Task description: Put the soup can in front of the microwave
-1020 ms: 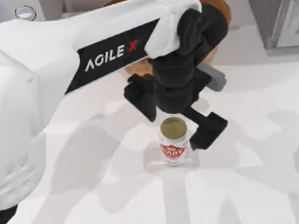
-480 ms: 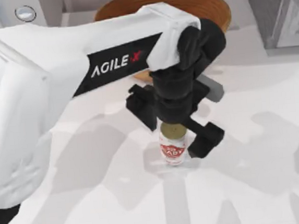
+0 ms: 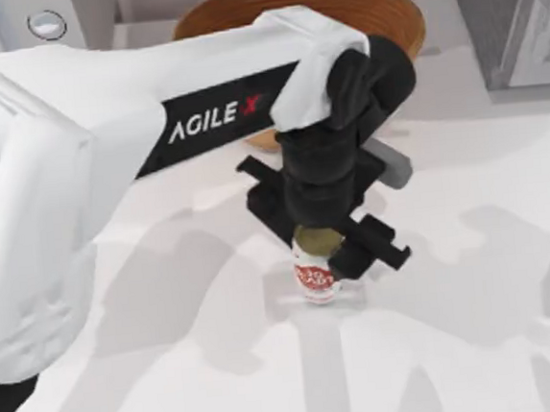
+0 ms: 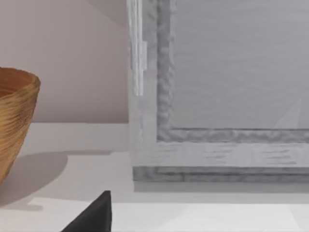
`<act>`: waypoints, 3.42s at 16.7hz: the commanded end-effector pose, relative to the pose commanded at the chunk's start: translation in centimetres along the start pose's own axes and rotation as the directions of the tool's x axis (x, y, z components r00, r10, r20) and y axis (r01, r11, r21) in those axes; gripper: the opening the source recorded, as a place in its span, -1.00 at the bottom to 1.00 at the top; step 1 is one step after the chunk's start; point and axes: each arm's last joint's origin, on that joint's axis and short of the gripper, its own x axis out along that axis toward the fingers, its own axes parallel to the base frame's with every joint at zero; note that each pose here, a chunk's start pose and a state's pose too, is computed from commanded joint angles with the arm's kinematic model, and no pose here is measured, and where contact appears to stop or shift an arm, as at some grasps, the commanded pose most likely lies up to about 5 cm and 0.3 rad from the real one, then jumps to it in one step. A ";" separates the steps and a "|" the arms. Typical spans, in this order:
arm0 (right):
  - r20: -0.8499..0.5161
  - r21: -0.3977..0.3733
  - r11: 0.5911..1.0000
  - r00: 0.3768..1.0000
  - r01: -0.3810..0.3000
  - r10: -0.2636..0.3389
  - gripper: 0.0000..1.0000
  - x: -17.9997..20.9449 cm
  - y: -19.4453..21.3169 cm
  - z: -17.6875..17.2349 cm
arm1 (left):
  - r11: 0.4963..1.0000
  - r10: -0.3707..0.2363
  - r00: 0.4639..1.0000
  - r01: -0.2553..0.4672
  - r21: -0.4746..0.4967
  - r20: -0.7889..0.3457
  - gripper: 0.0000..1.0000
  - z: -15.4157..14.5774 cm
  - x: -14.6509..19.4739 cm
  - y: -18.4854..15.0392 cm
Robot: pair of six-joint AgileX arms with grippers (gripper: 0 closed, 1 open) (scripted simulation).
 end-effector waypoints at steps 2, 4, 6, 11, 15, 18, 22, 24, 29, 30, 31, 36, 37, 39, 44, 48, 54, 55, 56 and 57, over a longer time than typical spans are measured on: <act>0.000 0.000 1.000 1.000 0.000 0.000 1.00 0.0 0.0 0.0 | 1.000 0.000 1.000 0.000 0.000 0.000 -0.81 0.0 0.0 0.0; 0.000 0.000 1.000 1.000 0.000 0.000 1.00 0.0 0.0 0.0 | 1.000 0.000 1.000 0.000 0.000 0.000 -1.00 0.0 0.0 0.0; 0.000 0.000 1.000 1.000 0.000 0.000 1.00 0.0 0.0 0.0 | 1.000 0.000 1.000 0.000 0.000 0.000 -1.00 0.0 0.0 0.0; 0.000 0.000 1.000 1.000 0.000 0.000 1.00 0.0 0.0 0.0 | 1.000 0.000 1.000 0.000 0.000 0.000 -1.00 0.0 0.0 0.0; 0.000 0.000 1.000 1.000 0.000 0.000 1.00 0.0 0.0 0.0 | 1.000 -0.001 1.000 0.001 0.000 0.003 -1.00 0.1 -1.2 0.0; 0.000 0.000 1.000 1.000 0.000 0.000 1.00 0.0 0.0 0.0 | 1.000 -0.001 1.000 0.001 0.000 -0.002 -1.00 0.0 -3.5 0.0; 0.000 0.000 1.000 1.000 0.000 0.000 1.00 0.0 0.0 0.0 | 1.000 -0.001 1.000 0.001 0.000 0.001 -1.00 0.0 -4.1 0.0; 0.000 0.000 1.000 1.000 0.000 0.000 1.00 0.0 0.0 0.0 | 1.000 0.000 1.000 0.000 0.000 -0.005 -1.00 0.0 -3.8 0.1; 0.000 0.000 1.000 1.000 0.000 0.000 1.00 0.0 0.0 0.0 | 0.996 -0.001 0.997 -0.005 -0.085 -0.074 -1.00 -1.7 -5.0 4.8; 0.000 0.000 1.000 1.000 0.000 0.000 1.00 0.0 0.0 0.0 | 0.993 -0.005 0.996 -0.006 -0.121 -0.092 -1.00 -2.3 -5.2 6.7; 0.000 0.000 1.000 1.000 0.000 0.000 1.00 0.0 0.0 0.0 | 0.987 -0.011 0.994 -0.006 -0.161 -0.109 -1.00 -3.0 -5.3 8.8; 0.000 0.000 1.000 1.000 0.000 0.000 1.00 0.0 0.0 0.0 | 0.908 -0.057 0.990 -0.002 -0.418 -0.129 -1.00 -9.0 -5.1 21.6; 0.000 0.000 1.000 1.000 0.000 0.000 1.00 0.0 0.0 0.0 | 0.878 -0.062 0.991 -0.001 -0.479 -0.116 -1.00 -10.9 -5.0 24.4; 0.000 0.000 1.000 1.000 0.000 0.000 1.00 0.0 0.0 0.0 | 0.813 -0.057 0.995 0.000 -0.583 -0.080 -1.00 -14.8 -4.9 29.1; 0.000 0.000 1.000 1.000 0.000 0.000 1.00 0.0 0.0 0.0 | 0.711 -0.003 1.000 -0.001 -0.703 -0.005 -1.00 -20.4 -5.0 34.7; 0.000 0.000 1.000 1.000 0.000 0.000 1.00 0.0 0.0 0.0 | 0.708 0.000 1.000 -0.001 -0.707 -0.002 -1.00 -20.6 -5.0 34.8; 0.000 0.000 1.000 1.000 0.000 0.000 1.00 0.0 0.0 0.0 | 0.708 0.000 1.000 -0.001 -0.707 -0.002 -1.00 -20.6 -4.2 34.8; 0.000 0.000 1.000 1.000 0.000 0.000 1.00 0.0 0.0 0.0 | 0.708 0.000 1.000 -0.001 -0.707 -0.002 -1.00 -20.6 -4.2 34.8; 0.000 0.000 1.000 1.000 0.000 0.000 1.00 0.0 0.0 0.0 | 0.708 0.000 1.000 -0.001 -0.707 -0.002 -1.00 -20.6 -4.2 34.8; 0.000 0.000 1.000 1.000 0.000 0.000 1.00 0.0 0.0 0.0 | 0.708 0.000 1.000 -0.001 -0.707 -0.002 -0.85 -20.6 -4.2 34.8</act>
